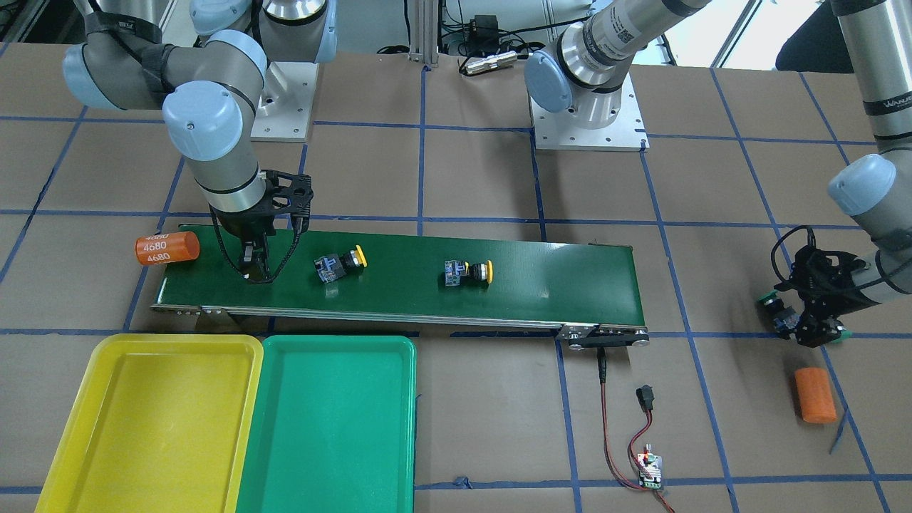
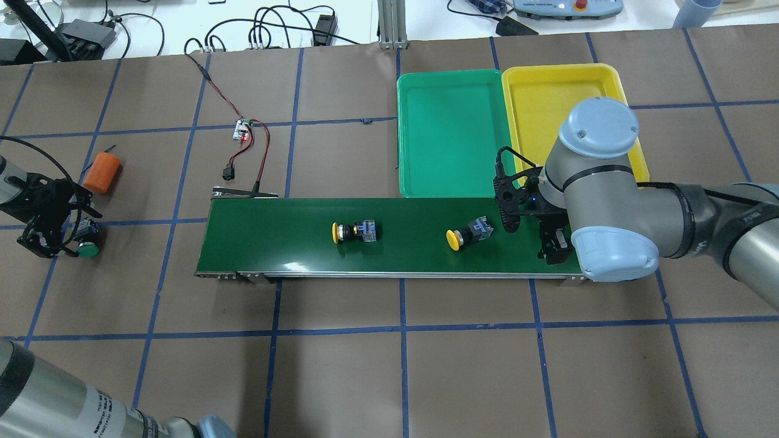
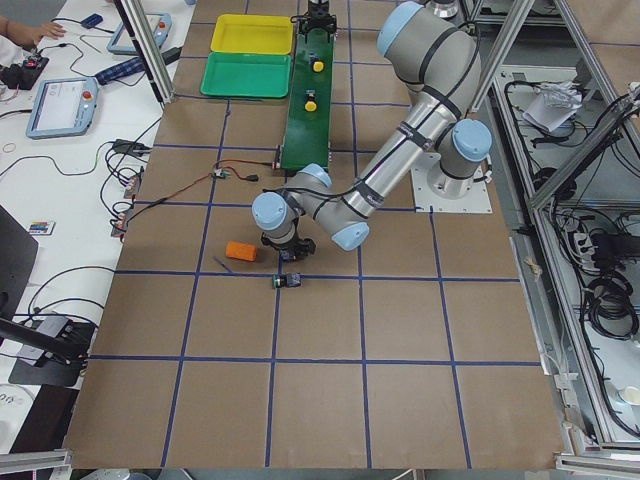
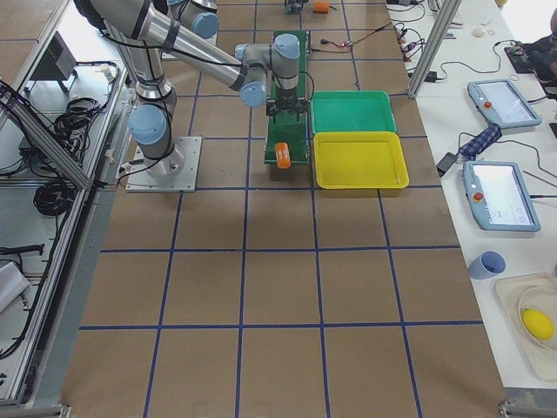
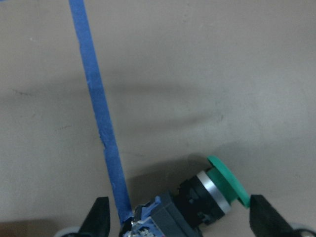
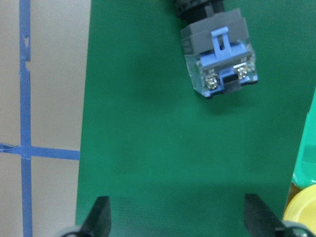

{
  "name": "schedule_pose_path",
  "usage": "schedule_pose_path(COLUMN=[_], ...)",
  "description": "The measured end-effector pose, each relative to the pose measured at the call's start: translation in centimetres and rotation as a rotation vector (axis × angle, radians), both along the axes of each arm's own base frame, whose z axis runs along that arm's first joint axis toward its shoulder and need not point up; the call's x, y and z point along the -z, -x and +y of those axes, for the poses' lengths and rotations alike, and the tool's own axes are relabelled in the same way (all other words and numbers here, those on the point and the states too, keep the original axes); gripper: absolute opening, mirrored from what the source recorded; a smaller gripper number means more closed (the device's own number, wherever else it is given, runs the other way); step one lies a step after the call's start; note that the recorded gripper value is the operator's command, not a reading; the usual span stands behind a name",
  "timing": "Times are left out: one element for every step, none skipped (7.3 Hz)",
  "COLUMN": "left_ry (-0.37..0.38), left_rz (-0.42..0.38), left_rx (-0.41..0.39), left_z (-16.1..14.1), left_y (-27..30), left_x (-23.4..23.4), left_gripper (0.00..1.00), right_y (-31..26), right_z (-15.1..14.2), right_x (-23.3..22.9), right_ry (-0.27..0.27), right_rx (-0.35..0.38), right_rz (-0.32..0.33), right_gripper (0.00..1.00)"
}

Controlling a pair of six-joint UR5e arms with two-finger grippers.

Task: Sort buttons by color to trays

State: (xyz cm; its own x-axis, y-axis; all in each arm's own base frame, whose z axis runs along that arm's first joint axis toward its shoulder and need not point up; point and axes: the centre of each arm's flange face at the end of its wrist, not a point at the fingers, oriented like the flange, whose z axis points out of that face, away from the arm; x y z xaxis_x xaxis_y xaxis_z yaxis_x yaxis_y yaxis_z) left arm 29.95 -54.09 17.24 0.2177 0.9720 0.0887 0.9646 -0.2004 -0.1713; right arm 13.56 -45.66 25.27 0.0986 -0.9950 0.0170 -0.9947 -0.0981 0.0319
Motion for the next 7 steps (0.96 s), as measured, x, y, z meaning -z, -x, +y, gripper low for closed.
schedule_pose_path(left_ry=[-0.001, 0.001, 0.004, 0.005, 0.007, 0.012, 0.015], left_rz=[0.003, 0.006, 0.010, 0.012, 0.016, 0.020, 0.024], left_rx=[0.000, 0.000, 0.000, -0.001, -0.002, -0.003, -0.005], left_z=[-0.04, -0.09, -0.12, -0.14, -0.17, -0.20, -0.18], left_y=[-0.01, -0.02, -0.01, 0.01, 0.06, 0.17, 0.37], left_x=[0.23, 0.39, 0.48, 0.52, 0.52, 0.34, -0.24], left_gripper=[0.89, 0.58, 0.19, 0.10, 0.03, 0.00, 0.00], right_y=[-0.03, -0.03, -0.03, -0.04, -0.04, -0.04, -0.06], right_z=[-0.12, -0.39, -0.58, -0.66, -0.69, -0.72, -0.73], right_x=[0.12, 0.36, 0.49, 0.57, 0.60, 0.58, 0.56], right_ry=[0.002, 0.003, 0.003, 0.002, 0.002, 0.002, 0.003], right_rx=[0.006, 0.018, 0.023, 0.024, 0.025, 0.024, 0.024], right_rz=[-0.001, -0.002, -0.003, -0.003, -0.003, -0.003, -0.003], right_gripper=[0.94, 0.94, 0.94, 0.94, 0.94, 0.94, 0.94])
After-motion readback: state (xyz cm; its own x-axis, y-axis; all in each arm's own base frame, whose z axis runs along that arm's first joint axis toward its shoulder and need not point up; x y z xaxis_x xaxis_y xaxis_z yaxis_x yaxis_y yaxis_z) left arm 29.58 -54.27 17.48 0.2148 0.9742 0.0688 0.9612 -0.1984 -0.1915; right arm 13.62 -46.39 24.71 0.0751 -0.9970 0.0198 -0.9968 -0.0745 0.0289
